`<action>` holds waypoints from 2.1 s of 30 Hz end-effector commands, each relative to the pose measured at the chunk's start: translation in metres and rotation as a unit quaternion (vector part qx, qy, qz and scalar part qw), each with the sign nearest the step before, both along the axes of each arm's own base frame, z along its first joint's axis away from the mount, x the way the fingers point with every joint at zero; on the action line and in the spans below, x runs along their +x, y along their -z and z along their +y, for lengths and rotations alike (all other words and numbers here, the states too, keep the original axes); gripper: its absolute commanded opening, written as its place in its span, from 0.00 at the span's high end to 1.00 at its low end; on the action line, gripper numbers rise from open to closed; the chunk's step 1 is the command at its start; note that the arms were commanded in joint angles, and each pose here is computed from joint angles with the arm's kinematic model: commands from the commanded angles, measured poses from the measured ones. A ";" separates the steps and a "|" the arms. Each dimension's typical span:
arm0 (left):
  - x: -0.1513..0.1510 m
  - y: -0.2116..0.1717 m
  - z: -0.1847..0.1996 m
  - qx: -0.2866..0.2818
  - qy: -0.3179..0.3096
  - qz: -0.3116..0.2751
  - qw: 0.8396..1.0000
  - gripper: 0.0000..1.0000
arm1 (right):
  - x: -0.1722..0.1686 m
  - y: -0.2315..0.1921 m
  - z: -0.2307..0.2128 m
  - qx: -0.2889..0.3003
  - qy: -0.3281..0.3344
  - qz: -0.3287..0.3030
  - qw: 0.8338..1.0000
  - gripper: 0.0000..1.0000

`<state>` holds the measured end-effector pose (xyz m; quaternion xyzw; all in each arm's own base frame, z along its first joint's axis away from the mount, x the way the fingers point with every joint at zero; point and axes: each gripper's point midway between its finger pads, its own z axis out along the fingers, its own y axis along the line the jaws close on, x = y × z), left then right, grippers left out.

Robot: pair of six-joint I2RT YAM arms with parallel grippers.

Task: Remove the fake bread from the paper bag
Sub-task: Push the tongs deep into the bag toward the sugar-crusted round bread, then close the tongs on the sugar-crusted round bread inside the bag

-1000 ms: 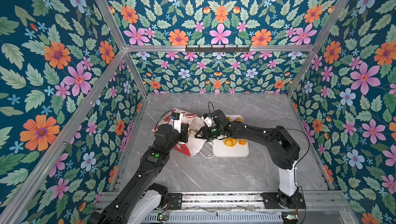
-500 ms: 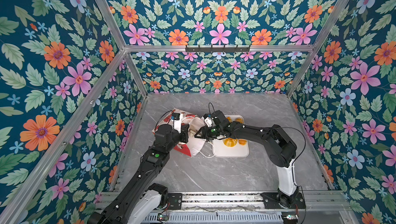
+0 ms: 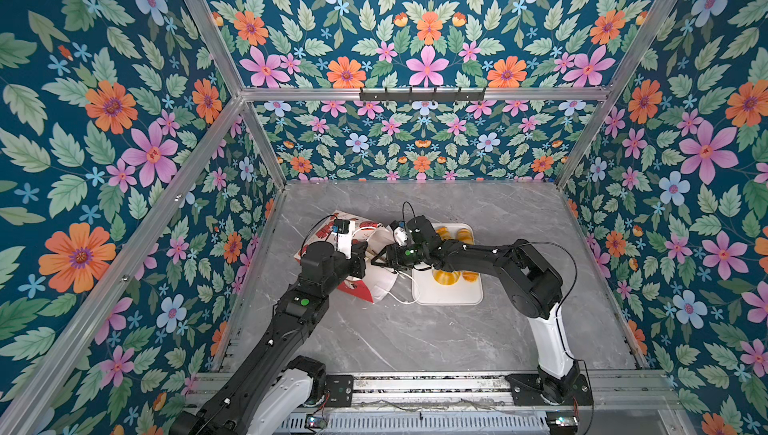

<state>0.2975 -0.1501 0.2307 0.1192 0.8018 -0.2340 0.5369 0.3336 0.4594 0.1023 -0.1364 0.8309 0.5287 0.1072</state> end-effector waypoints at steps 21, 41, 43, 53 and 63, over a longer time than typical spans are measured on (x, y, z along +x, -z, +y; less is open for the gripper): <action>0.003 -0.011 0.004 0.000 -0.012 -0.027 1.000 1.00 | -0.008 -0.031 -0.015 0.011 -0.003 -0.029 1.000 0.68; 0.012 -0.012 0.005 0.003 -0.024 -0.032 0.999 1.00 | -0.045 -0.041 -0.078 -0.091 0.009 -0.046 0.995 0.69; 0.011 -0.013 0.005 0.002 -0.023 -0.033 0.999 1.00 | -0.047 -0.046 -0.082 -0.090 0.014 -0.051 0.995 0.69; 0.014 -0.012 0.001 -0.010 -0.019 -0.033 0.999 1.00 | -0.060 -0.059 -0.078 -0.078 0.018 -0.061 0.995 0.70; 0.023 -0.015 0.003 -0.019 -0.035 -0.040 0.998 1.00 | -0.077 -0.064 -0.090 -0.116 0.046 -0.100 0.987 0.70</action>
